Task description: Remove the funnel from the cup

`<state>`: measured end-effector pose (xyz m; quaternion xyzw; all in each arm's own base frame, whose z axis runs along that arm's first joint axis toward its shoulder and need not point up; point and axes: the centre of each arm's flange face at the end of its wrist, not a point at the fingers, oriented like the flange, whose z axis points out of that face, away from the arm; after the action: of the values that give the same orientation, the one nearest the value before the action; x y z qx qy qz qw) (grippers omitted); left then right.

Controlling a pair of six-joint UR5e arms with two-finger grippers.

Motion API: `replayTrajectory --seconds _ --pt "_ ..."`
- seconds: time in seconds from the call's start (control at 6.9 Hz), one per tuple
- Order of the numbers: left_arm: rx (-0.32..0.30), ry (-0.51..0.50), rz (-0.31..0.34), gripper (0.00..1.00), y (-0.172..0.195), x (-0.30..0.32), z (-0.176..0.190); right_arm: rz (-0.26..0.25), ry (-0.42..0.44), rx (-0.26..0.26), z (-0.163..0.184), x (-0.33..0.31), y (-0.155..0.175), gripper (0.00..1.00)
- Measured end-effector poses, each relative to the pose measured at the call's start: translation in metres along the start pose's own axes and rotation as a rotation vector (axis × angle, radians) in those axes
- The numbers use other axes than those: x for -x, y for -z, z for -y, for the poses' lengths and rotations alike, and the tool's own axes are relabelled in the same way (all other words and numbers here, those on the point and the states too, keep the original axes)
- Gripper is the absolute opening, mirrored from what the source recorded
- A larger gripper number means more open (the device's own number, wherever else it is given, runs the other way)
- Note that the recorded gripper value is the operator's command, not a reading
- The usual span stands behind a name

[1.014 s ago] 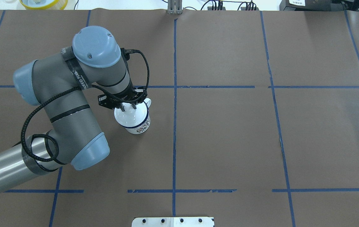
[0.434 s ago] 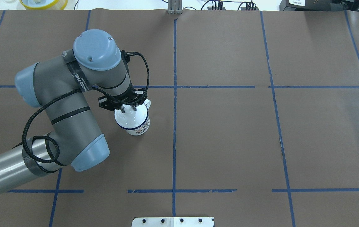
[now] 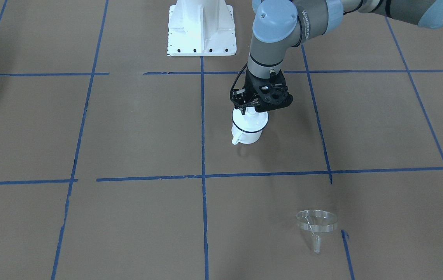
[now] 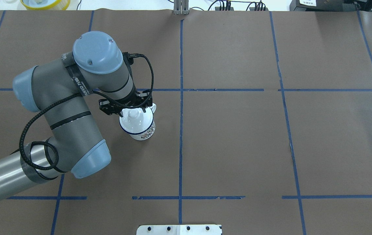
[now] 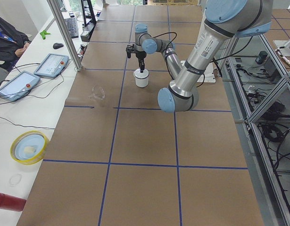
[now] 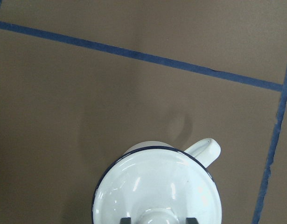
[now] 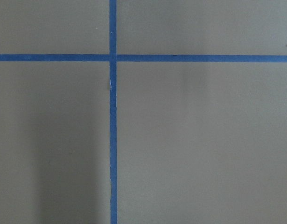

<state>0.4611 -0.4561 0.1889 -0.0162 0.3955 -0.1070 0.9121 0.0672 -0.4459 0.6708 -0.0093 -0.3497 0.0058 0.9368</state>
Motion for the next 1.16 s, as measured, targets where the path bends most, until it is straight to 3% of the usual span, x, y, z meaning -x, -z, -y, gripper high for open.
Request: replayTrajectory --seconds 0.29,0.58,0.87,1.01,1.16 --pt "-0.061 -0.087 -0.046 1.0 0.045 0.028 0.022 0.0 0.0 0.0 0.0 0.0 0.0 1.0" --pt "-0.137 -0.284 -0.022 1.0 0.102 0.128 0.105 0.0 0.0 0.0 0.0 0.0 0.0 1.0" --pt "-0.156 -0.483 0.075 1.0 0.152 0.312 0.205 0.0 0.0 0.0 0.0 0.0 0.0 1.0" --pt "-0.133 -0.52 0.11 1.0 0.165 0.409 0.236 0.0 0.0 0.0 0.0 0.0 0.0 1.0" --pt "-0.095 -0.487 0.112 1.0 0.162 0.49 0.246 0.0 0.0 0.0 0.0 0.0 0.0 1.0"
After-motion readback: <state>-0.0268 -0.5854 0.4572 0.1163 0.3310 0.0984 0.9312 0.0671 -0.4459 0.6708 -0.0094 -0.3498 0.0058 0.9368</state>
